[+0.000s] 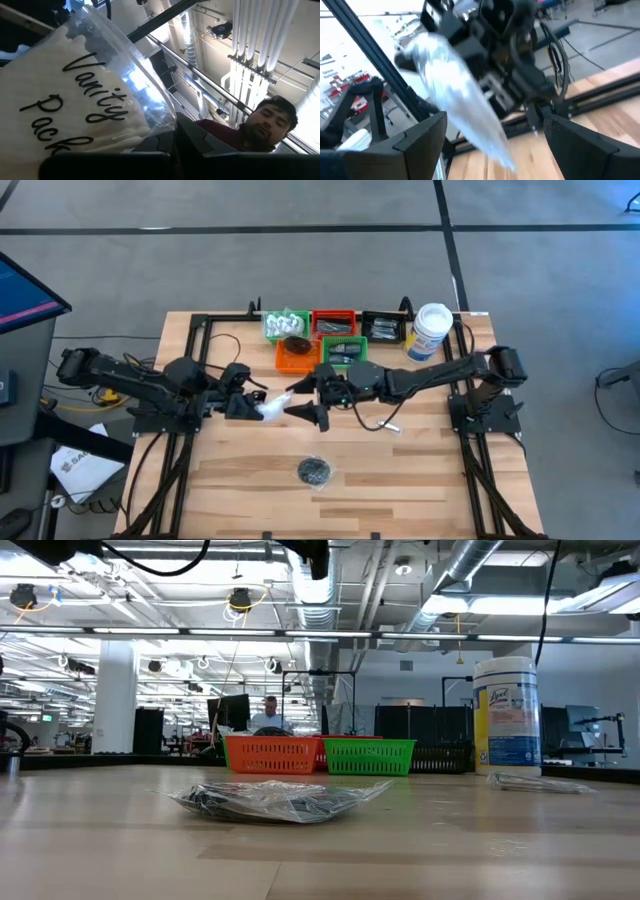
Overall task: Pick & Place Travel size toiletries
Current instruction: Put the vanity pack into the green bin
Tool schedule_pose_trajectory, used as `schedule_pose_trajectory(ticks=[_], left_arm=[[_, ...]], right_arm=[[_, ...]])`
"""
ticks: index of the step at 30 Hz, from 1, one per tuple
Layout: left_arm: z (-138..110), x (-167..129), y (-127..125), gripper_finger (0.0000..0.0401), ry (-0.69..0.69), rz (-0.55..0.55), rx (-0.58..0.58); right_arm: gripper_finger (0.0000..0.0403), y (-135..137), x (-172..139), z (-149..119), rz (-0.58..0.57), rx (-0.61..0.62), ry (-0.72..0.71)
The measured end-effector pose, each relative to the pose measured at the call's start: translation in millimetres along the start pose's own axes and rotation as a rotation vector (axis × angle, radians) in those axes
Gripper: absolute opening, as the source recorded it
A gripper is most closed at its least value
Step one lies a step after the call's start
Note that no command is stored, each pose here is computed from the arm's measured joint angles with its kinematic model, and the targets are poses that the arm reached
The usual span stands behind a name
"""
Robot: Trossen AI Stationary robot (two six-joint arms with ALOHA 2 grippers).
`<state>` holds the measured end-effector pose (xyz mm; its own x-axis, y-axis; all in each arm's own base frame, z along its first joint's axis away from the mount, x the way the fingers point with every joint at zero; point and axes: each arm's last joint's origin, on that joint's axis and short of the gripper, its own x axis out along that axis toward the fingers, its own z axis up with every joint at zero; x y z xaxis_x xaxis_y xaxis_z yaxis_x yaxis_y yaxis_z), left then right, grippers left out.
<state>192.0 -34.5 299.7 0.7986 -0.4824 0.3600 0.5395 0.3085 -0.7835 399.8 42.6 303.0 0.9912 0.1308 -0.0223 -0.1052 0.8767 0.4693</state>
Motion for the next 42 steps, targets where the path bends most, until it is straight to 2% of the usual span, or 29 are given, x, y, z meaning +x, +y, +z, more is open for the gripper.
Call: schedule_pose_trajectory(ticks=[10,21,30,37,42], left_arm=[[5,-2,1,0.0,-0.025,0.007,0.014],[16,-7,6,0.0,-0.062,0.03,0.042],[28,-13,9,0.0,-0.125,0.06,0.089],[32,-16,10,0.0,-0.146,0.067,0.101],[32,-16,10,0.0,-0.147,0.065,0.102]], right_arm=[[0.0322,8,1,9,0.093,-0.004,-0.006],[0.0318,15,1,12,0.139,0.029,-0.058],[0.0279,17,1,11,0.145,0.034,-0.054],[0.0259,16,1,11,0.14,0.082,-0.05],[0.0217,16,1,10,0.134,0.083,-0.04]])
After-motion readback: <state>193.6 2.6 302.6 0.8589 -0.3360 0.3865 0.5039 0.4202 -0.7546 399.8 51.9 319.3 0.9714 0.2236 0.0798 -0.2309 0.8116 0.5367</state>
